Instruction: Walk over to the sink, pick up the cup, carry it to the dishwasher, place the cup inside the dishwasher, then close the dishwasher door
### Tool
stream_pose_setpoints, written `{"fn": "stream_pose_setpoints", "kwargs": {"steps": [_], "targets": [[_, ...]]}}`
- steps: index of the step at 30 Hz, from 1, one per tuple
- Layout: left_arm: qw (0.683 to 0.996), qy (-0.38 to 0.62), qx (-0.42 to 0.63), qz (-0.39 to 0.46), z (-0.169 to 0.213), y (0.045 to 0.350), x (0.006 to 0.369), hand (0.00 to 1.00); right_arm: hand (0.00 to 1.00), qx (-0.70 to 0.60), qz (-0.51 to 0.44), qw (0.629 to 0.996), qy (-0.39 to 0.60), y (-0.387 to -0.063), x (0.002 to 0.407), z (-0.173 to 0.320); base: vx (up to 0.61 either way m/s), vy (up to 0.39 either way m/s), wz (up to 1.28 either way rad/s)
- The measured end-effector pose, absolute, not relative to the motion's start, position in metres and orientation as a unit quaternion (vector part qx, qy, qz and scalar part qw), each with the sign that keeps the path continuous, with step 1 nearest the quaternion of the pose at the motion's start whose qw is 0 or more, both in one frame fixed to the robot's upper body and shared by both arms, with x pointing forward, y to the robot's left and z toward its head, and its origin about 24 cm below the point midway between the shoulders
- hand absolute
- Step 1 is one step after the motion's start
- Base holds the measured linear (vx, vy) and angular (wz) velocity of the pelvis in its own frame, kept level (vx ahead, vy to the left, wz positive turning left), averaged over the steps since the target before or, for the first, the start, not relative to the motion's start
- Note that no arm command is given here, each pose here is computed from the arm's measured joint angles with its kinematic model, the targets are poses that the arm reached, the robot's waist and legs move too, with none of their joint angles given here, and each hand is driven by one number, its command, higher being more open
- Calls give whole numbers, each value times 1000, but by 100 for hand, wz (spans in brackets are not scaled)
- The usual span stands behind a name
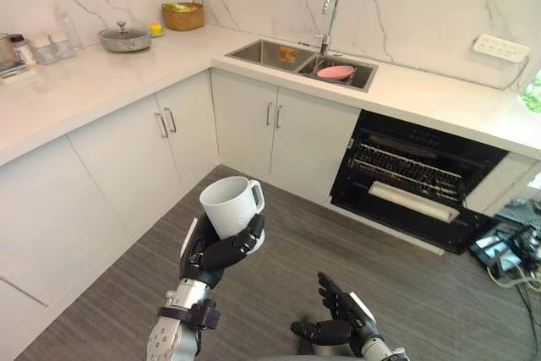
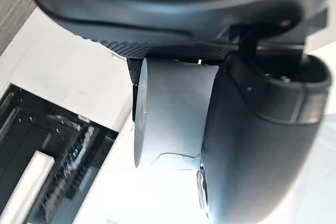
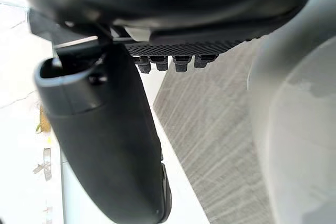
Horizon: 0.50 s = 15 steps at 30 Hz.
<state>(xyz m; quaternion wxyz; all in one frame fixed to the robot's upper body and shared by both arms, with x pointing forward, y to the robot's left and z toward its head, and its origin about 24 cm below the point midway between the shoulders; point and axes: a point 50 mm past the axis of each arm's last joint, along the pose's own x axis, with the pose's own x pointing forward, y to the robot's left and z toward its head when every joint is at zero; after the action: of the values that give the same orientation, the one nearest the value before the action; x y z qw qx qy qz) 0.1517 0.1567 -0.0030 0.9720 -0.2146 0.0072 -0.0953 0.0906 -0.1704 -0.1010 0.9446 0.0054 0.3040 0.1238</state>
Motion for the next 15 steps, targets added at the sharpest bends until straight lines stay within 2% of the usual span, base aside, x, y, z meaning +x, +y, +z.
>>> {"fn": "stream_pose_setpoints", "kwargs": {"steps": [2,8,12,15], "targets": [[968,36,-233,-88,-17,147,144,0,100,-7,116,949,293,-178,101,-98,544,-201,21],[961,37,-243,-126,-16,127,144,0,100,-30,100,952,287,-191,109,-95,423,-180,-15],[955,9,-248,-164,-6,116,153,0,100,-32,64,959,274,-203,116,-89,368,-32,-45],[955,-2,-247,-166,-1,115,154,0,100,-31,67,960,269,-199,120,-88,312,92,-90]]}}
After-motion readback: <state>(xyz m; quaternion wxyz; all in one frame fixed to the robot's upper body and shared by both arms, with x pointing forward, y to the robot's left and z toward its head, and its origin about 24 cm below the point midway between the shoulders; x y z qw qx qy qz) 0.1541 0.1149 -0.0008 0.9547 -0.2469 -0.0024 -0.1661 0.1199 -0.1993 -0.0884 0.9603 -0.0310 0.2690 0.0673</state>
